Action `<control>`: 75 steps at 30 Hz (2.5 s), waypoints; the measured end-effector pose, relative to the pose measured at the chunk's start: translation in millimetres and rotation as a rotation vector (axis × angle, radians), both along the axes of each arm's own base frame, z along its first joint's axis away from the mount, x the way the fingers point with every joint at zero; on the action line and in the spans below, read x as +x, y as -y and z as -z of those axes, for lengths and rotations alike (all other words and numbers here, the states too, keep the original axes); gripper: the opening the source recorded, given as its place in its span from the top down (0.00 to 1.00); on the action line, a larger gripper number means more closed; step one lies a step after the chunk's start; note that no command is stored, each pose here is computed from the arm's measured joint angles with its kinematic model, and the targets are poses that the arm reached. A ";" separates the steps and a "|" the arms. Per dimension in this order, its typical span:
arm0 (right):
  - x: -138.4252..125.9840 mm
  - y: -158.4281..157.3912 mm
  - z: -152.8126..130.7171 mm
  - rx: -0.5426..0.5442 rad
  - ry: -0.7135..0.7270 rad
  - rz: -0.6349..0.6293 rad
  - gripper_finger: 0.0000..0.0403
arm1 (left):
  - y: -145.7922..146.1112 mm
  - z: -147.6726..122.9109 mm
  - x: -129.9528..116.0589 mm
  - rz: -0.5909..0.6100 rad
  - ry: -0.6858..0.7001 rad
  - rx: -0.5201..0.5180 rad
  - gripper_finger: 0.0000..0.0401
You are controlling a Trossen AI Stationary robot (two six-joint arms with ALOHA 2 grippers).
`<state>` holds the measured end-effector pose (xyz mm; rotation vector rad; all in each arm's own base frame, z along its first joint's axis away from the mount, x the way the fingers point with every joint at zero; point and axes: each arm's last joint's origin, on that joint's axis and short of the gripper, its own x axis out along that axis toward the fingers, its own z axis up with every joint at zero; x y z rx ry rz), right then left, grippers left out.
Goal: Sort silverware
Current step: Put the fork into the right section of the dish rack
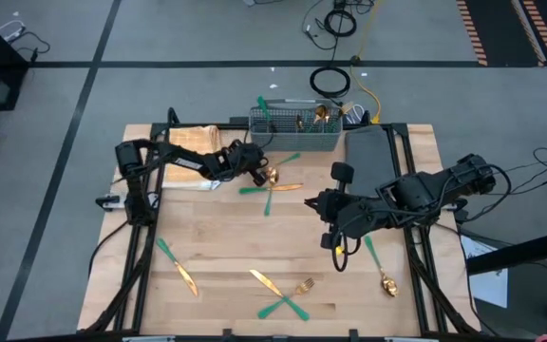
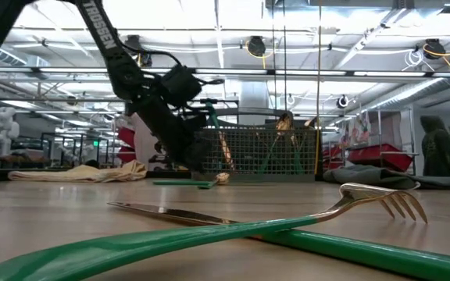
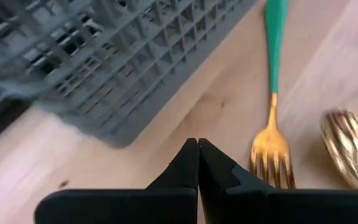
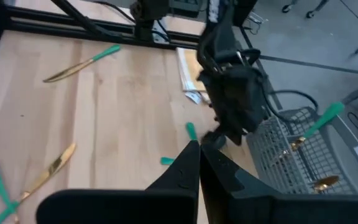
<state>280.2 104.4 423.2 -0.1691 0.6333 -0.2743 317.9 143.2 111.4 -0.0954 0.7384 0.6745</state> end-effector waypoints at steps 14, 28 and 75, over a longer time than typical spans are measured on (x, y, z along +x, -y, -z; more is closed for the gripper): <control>-0.4 -5.1 -1.3 -0.008 0.011 -0.034 1.00 | 45.9 0.2 51.5 0.467 0.107 -0.369 1.00; 5.1 27.2 73.3 -0.030 -0.349 0.044 0.89 | 159.0 -60.3 46.6 0.757 0.096 -0.353 1.00; 103.9 114.2 303.8 0.358 -0.919 -0.143 0.99 | 271.9 -243.8 -188.3 0.799 0.418 -0.220 0.98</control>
